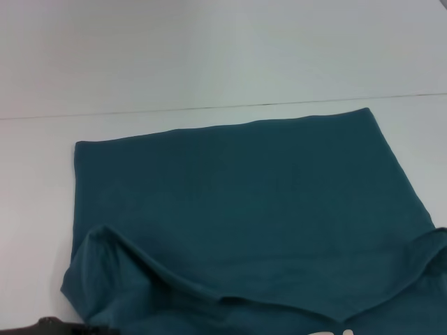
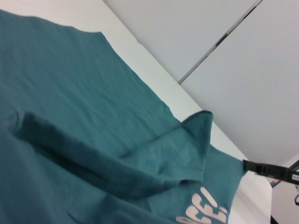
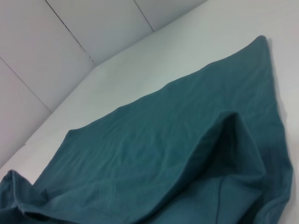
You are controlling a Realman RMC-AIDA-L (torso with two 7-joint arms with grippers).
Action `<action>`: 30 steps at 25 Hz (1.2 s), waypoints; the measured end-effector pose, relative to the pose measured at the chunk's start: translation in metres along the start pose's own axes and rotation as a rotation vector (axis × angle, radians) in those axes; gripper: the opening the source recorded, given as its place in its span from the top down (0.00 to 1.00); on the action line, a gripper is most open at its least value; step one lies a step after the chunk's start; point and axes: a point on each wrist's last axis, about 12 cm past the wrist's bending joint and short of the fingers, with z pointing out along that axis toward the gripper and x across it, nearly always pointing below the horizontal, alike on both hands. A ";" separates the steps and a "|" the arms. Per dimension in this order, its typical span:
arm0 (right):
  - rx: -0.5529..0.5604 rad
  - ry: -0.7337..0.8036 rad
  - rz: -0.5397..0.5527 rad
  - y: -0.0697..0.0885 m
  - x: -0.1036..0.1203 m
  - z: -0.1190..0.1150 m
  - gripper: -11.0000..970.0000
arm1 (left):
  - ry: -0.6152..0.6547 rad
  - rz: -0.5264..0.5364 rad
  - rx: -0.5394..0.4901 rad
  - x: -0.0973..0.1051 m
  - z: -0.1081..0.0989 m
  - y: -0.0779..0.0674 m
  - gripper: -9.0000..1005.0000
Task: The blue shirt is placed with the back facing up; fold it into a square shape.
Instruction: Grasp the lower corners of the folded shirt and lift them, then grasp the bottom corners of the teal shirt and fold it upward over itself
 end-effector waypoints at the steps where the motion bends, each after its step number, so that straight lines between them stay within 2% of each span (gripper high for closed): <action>1: 0.001 0.000 0.002 0.002 0.004 -0.001 0.97 | 0.000 0.005 -0.002 -0.002 -0.001 0.001 0.96; 7: 0.013 -0.002 0.006 0.011 0.023 -0.009 0.97 | -0.002 0.025 -0.019 -0.010 -0.004 0.003 0.96; 13: 0.033 -0.047 0.011 0.016 0.030 -0.024 0.97 | -0.011 0.032 -0.028 -0.016 -0.005 0.006 0.96; 16: 0.018 -0.072 -0.003 0.013 0.019 -0.021 0.97 | -0.016 0.035 -0.039 -0.019 -0.004 0.008 0.96; 20: -0.022 -0.081 -0.034 0.006 -0.002 0.000 0.97 | -0.041 0.048 -0.068 -0.029 -0.003 0.012 0.95; 24: -0.022 -0.105 -0.066 -0.004 -0.029 0.018 0.97 | -0.109 0.075 -0.115 -0.050 -0.005 0.019 0.95; 30: -0.001 -0.145 -0.104 -0.017 -0.068 0.052 0.97 | -0.192 0.114 -0.196 -0.095 0.001 0.032 0.95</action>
